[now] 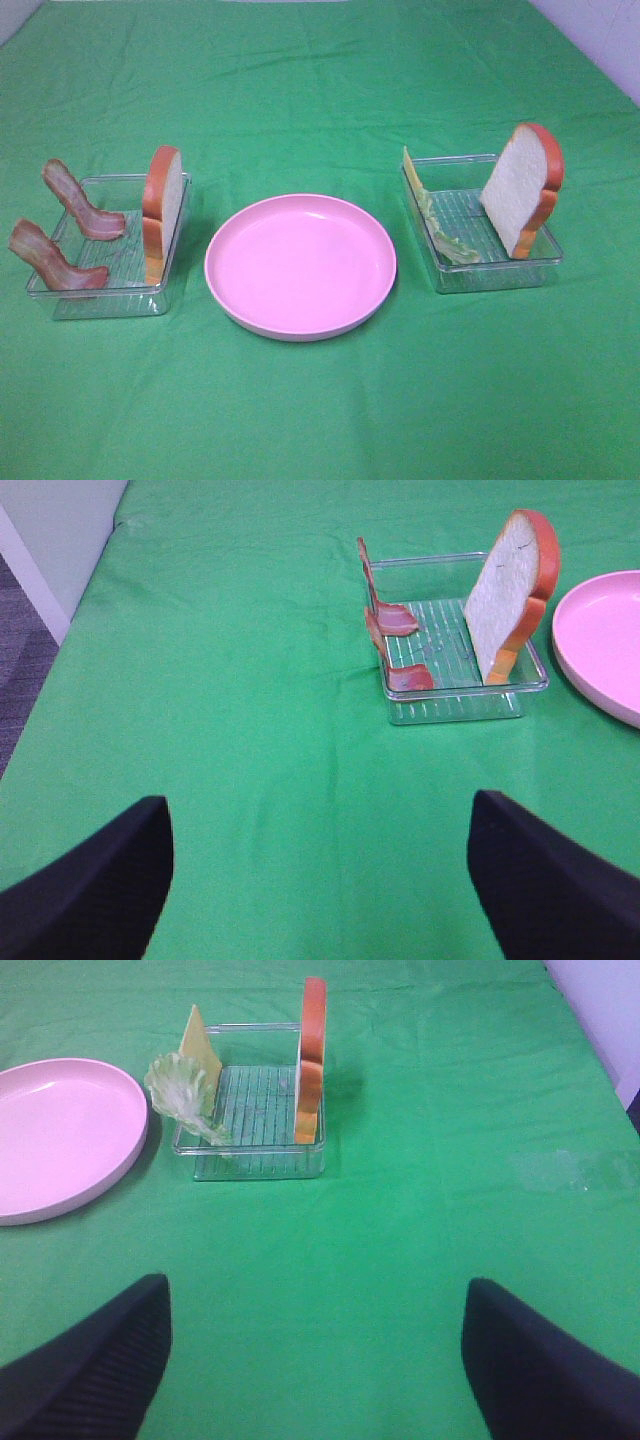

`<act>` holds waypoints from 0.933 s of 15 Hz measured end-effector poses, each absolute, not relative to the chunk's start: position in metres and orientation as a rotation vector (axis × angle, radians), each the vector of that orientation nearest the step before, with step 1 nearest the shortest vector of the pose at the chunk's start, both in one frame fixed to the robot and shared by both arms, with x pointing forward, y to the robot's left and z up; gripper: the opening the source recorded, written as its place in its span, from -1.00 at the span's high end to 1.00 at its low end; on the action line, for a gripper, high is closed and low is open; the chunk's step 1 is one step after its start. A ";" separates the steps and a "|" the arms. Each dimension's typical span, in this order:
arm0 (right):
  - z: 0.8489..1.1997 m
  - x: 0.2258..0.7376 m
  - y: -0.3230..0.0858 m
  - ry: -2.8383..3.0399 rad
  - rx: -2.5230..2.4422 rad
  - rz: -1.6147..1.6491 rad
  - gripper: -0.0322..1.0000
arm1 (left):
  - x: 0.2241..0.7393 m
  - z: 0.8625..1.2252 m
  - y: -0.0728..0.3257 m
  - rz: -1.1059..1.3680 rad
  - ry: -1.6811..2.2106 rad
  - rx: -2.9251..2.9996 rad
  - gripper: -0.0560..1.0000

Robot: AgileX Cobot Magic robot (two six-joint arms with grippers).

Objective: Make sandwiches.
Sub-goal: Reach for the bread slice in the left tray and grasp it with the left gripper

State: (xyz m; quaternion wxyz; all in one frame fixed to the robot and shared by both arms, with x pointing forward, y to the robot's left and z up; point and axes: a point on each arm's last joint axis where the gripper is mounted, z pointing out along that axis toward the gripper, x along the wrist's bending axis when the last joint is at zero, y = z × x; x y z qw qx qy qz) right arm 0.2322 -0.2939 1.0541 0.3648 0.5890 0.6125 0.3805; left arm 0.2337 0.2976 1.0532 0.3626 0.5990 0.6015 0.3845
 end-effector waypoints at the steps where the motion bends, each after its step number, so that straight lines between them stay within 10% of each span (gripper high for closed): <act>1: 1.054 0.232 -0.294 1.575 1.515 0.979 -0.53 | 0.234 1.053 0.298 0.990 1.549 1.542 -0.55; 8: 1.054 0.232 -0.294 1.575 1.515 0.979 -0.53 | 0.262 1.081 0.305 1.037 1.585 1.549 -0.55; 14: 1.054 0.232 -0.294 1.575 1.515 0.979 -0.53 | 0.383 1.105 0.302 0.660 1.766 1.679 -0.49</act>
